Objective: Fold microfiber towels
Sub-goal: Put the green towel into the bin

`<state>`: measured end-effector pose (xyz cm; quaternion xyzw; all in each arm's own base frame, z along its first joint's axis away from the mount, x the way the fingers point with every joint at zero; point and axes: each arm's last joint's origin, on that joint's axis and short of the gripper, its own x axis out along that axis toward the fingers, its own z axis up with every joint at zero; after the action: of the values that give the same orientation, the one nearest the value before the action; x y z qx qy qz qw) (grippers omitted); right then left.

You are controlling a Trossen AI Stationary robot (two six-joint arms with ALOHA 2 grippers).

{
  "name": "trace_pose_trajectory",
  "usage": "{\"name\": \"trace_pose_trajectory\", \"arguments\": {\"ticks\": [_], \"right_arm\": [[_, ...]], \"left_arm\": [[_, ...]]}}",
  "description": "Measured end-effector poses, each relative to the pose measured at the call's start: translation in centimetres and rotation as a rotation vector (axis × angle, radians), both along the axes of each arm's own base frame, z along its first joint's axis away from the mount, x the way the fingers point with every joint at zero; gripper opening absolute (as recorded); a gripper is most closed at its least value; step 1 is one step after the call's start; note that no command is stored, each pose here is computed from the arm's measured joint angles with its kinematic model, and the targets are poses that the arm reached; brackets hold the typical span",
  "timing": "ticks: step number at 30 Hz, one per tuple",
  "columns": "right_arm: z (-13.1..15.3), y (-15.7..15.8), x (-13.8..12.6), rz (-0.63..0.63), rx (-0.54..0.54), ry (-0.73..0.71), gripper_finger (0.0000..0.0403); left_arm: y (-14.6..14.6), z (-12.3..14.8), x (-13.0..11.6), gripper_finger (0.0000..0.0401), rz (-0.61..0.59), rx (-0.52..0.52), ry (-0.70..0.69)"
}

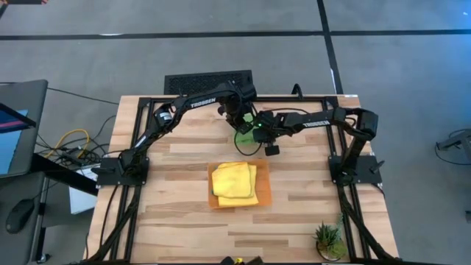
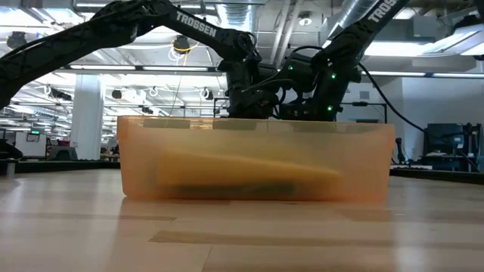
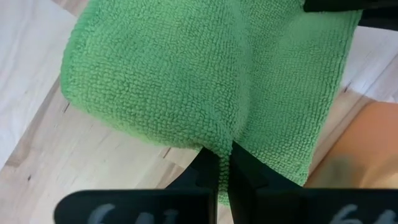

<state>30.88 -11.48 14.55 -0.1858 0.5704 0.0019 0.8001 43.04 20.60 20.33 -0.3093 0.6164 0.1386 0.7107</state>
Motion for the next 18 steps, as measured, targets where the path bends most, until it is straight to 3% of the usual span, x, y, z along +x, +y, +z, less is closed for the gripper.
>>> {"name": "trace_pose_trajectory", "arguments": {"ticks": [4,9,18], "right_arm": [[0.0,0.0,-0.1,0.000,0.001,0.004,0.0011],[2.1,0.3,-0.8,-0.003,0.002,0.013,0.0017],[7.6,2.3,-2.1,-0.033,0.010,-0.093,0.0009]], "left_arm": [[-0.1,0.0,0.0,0.0000,-0.002,-0.024,-0.006],[-0.4,0.8,-0.3,0.0000,-0.011,-0.034,-0.007],[-2.0,5.1,-1.7,0.0000,-0.022,-0.020,-0.027]]}}
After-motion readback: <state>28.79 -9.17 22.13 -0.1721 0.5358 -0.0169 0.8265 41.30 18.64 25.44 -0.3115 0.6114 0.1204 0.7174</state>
